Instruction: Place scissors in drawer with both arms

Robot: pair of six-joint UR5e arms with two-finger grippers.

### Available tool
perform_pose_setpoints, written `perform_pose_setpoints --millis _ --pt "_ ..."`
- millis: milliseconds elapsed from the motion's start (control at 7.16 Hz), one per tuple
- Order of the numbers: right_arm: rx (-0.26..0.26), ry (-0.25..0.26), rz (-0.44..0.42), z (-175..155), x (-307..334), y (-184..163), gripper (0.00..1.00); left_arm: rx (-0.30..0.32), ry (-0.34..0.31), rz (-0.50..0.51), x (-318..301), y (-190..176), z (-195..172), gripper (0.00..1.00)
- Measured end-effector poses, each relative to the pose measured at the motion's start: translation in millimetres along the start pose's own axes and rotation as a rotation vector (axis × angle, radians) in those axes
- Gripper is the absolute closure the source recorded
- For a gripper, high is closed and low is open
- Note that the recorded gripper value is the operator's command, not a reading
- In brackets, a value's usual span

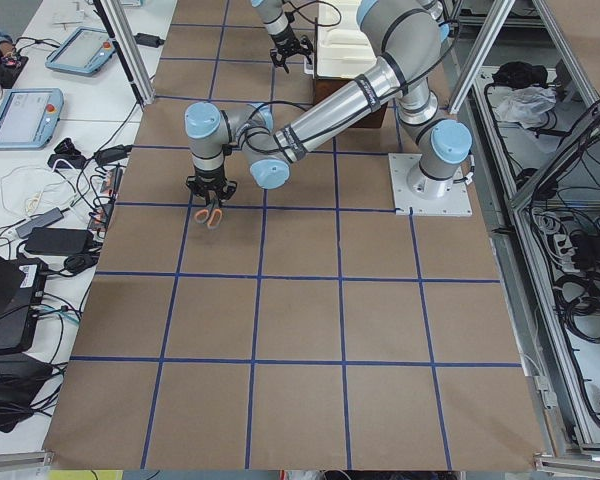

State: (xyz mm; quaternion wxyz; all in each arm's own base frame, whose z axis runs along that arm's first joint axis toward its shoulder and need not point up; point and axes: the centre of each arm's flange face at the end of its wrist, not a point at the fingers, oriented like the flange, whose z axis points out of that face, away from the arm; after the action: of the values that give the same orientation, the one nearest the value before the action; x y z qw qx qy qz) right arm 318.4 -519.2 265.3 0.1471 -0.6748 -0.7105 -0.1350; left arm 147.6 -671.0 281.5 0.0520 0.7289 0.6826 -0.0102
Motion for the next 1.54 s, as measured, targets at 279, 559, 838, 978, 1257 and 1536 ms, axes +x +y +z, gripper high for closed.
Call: perform_pose_setpoints --millis 279,559,838,978,1257,1536 --pt "-0.015 -0.087 -0.031 -12 -7 2 0.00 0.002 -0.001 0.002 3 -22 -9 1.00" --pt "-0.013 -0.120 -0.065 -18 -11 2 0.00 0.004 -0.005 0.010 8 -37 -15 1.00" --pt "-0.014 -0.150 -0.095 -29 -15 0 0.00 0.001 -0.015 0.021 7 -55 -27 1.00" --pt "-0.012 -0.162 -0.100 -33 -17 0 0.00 0.004 -0.014 0.027 7 -68 -33 1.00" --pt "0.002 -0.174 -0.125 -38 -19 -3 0.00 0.012 -0.011 0.054 7 -96 -45 1.00" --pt "0.003 -0.188 -0.136 -45 -28 -3 0.00 0.017 -0.009 0.048 9 -122 -58 1.00"
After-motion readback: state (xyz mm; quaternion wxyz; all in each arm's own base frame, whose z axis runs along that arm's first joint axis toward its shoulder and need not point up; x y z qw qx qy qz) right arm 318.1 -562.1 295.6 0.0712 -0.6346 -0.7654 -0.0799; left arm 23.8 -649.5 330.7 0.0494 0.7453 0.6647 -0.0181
